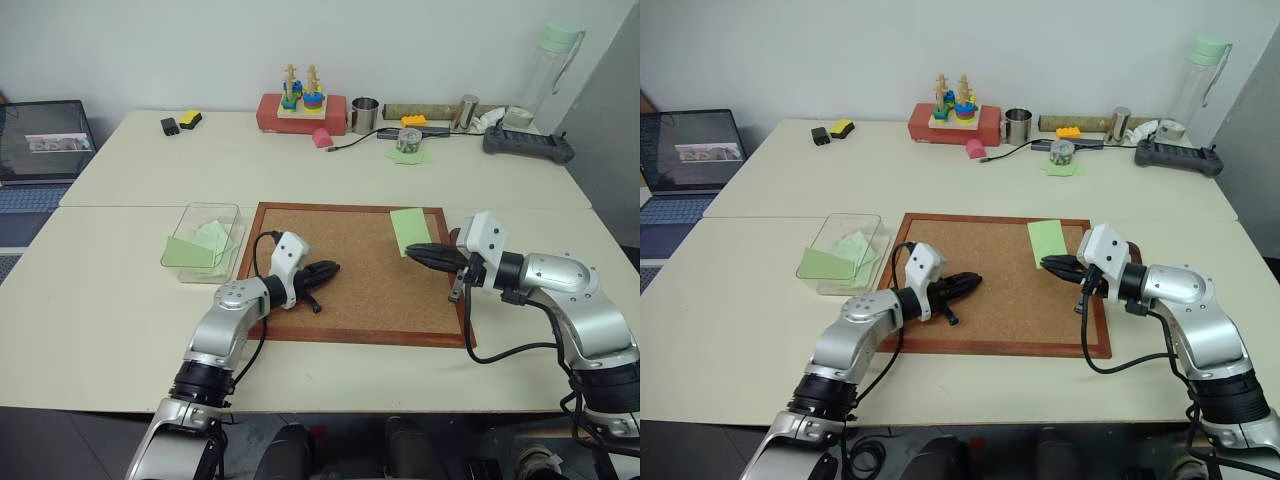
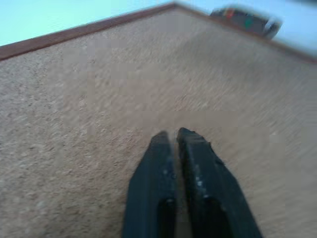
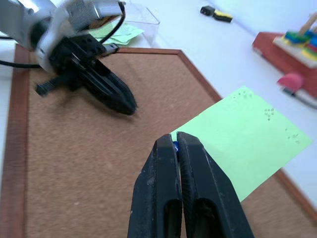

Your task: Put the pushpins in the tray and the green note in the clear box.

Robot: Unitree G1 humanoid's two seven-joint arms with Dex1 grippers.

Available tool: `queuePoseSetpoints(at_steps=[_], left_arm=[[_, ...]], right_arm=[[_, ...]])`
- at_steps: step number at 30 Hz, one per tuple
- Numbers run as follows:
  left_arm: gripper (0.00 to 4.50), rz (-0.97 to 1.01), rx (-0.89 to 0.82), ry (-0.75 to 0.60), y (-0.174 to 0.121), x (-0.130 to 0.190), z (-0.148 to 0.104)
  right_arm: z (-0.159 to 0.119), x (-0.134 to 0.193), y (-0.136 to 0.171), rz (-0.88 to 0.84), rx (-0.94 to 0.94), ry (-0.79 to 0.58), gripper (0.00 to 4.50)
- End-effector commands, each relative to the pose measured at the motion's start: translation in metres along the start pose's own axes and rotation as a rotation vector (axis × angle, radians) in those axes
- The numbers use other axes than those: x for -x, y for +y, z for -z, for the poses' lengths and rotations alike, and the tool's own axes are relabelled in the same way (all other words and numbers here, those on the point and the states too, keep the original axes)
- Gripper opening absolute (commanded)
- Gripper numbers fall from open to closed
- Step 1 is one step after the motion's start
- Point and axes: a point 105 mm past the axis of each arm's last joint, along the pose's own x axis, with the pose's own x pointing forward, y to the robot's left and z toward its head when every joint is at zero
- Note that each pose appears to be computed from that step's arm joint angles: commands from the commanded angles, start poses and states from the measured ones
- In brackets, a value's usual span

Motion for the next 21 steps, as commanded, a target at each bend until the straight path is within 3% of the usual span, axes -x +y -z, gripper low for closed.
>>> queuePoseSetpoints(at_steps=[1, 6, 14, 21], left_arm=[[1.15, 0.160, 0.130, -0.158, -0.031, 0.021, -0.047], [2.10, 0.247, 0.314, -0.236, -0.052, 0.028, -0.062], [3.56, 0.220, 0.355, -0.265, -0.050, -0.005, -0.067], [3.56, 0.269, 0.355, -0.316, -0.054, -0.024, -0.081]], right_arm=[[-0.013, -0.002, -0.005, 0.023, 0.124, -0.035, 0.00], [-0.021, -0.007, -0.005, 0.017, 0.281, -0.060, 0.00], [-0.043, -0.015, 0.005, -0.040, 0.506, -0.141, 0.00], [-0.047, -0.017, 0.010, -0.078, 0.580, -0.153, 0.00]])
